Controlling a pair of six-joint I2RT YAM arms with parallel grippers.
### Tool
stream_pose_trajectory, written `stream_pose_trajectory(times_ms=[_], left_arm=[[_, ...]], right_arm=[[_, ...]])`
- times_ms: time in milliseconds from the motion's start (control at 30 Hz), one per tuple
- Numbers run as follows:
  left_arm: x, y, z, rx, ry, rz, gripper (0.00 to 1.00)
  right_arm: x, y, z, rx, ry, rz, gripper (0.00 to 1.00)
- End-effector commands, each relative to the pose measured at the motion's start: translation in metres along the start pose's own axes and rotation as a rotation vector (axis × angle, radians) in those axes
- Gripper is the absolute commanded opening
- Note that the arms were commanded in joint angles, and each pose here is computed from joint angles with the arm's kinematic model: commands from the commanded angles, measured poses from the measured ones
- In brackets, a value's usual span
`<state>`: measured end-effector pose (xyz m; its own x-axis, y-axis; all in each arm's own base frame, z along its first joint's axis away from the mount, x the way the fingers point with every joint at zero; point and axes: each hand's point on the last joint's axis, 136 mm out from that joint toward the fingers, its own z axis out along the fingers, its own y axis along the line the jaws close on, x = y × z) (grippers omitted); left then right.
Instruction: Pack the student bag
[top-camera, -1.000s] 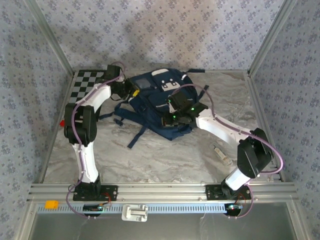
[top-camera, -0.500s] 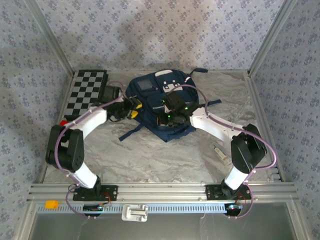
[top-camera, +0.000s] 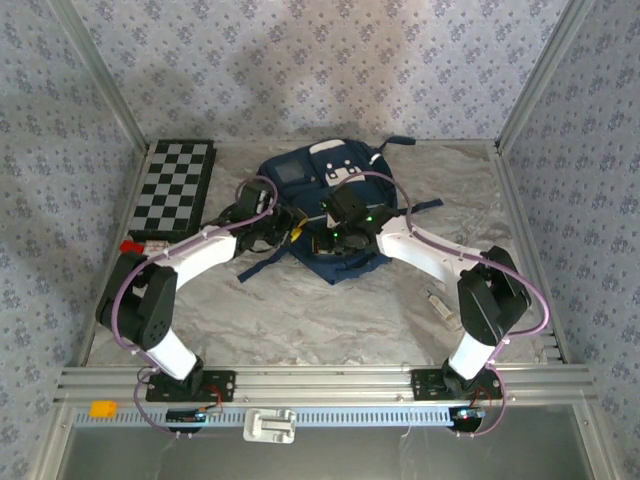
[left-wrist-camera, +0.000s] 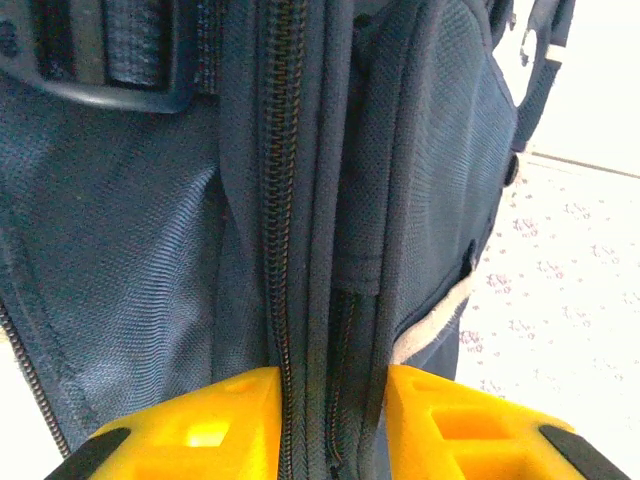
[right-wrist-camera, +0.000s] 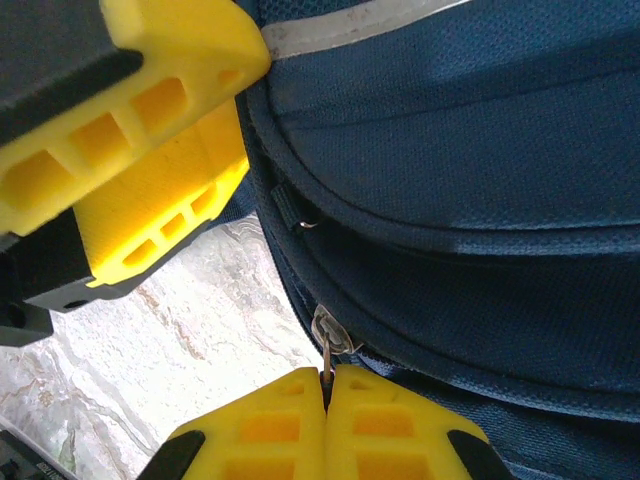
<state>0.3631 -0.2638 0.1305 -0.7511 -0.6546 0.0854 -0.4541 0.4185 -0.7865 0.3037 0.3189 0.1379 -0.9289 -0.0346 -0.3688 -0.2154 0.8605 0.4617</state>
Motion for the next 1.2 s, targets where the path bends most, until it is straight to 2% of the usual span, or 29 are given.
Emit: stream_pose_trajectory(times_ms=[0, 133, 300, 500, 533, 800, 1000, 1167], left_arm=[[-0.001, 0.012, -0.004, -0.014, -0.052, -0.043, 0.31], [0.007, 0.018, -0.001, -0.02, -0.046, -0.062, 0.3], [0.012, -0.003, 0.01, 0.041, -0.058, -0.057, 0.28], [-0.001, -0.013, 0.012, 0.055, -0.125, -0.044, 0.02], [-0.005, -0.013, 0.011, 0.056, -0.129, -0.04, 0.0], [-0.058, -0.002, -0.024, 0.016, -0.199, -0.001, 0.0], [-0.096, -0.006, -0.039, 0.021, -0.166, 0.035, 0.0], [-0.118, -0.021, -0.037, 0.034, -0.135, 0.083, 0.0]], right_arm=[[-0.005, 0.007, 0.002, -0.019, -0.017, 0.003, 0.0], [-0.005, 0.007, 0.003, -0.021, -0.013, 0.006, 0.0], [-0.006, 0.008, 0.006, -0.025, -0.013, 0.009, 0.0], [-0.003, -0.001, 0.004, 0.023, -0.015, 0.007, 0.0], [-0.003, -0.004, 0.002, 0.04, -0.017, 0.006, 0.0], [0.026, -0.048, -0.025, 0.216, 0.044, -0.002, 0.0], [0.043, -0.101, -0.044, 0.346, 0.093, -0.017, 0.0], [0.023, -0.125, -0.067, 0.425, 0.018, -0.006, 0.0]])
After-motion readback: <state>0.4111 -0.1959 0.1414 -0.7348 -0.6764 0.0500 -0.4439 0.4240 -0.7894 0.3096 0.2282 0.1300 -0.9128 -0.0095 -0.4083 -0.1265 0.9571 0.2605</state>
